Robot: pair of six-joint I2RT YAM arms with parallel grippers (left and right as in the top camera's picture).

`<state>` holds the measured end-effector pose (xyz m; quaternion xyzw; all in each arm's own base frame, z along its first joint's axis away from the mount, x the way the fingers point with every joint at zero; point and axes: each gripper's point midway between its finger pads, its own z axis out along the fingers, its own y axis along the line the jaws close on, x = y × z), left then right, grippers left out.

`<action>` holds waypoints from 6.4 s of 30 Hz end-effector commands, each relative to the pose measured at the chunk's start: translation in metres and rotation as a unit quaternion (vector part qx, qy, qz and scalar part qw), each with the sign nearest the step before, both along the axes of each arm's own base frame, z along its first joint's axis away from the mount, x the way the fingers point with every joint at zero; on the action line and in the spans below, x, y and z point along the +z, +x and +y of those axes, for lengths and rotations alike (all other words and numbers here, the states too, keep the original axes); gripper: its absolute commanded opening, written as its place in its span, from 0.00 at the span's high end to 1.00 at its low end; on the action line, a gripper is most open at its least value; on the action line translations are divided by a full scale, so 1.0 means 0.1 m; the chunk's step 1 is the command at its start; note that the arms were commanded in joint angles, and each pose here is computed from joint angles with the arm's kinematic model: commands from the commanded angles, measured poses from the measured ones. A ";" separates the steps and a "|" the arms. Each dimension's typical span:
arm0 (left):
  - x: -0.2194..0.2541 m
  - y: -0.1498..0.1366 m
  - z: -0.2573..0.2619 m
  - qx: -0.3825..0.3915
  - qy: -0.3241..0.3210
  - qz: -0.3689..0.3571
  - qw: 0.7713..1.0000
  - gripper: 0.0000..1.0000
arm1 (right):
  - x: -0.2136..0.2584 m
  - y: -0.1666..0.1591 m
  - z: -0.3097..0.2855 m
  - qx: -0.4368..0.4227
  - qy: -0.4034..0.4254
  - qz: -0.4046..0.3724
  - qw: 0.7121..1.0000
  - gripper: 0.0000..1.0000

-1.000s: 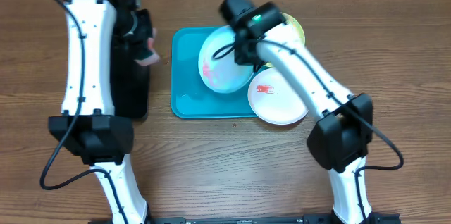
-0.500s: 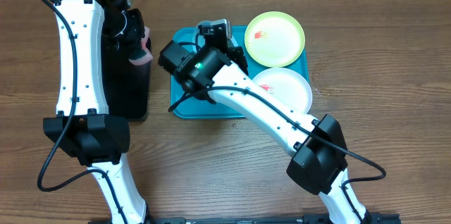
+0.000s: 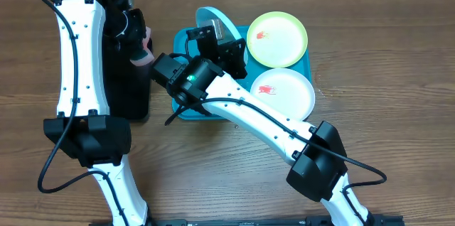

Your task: Clean dirty plates on tray and stack at the side

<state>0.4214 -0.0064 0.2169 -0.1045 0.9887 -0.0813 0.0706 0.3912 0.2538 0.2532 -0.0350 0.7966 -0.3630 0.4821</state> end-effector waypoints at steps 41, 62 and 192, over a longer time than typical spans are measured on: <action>0.15 -0.03 -0.04 -0.011 -0.005 -0.021 1.000 0.96 | 0.12 -0.16 -0.28 -0.053 0.083 -0.019 0.995 0.96; 0.15 -0.03 -0.10 -0.019 -0.006 -0.021 1.000 0.96 | -0.44 0.43 -0.86 0.073 0.470 0.356 0.804 0.96; 0.14 0.01 -0.32 -0.028 0.027 -0.030 0.999 0.96 | -2.16 0.03 -0.03 0.092 0.471 0.359 0.800 0.95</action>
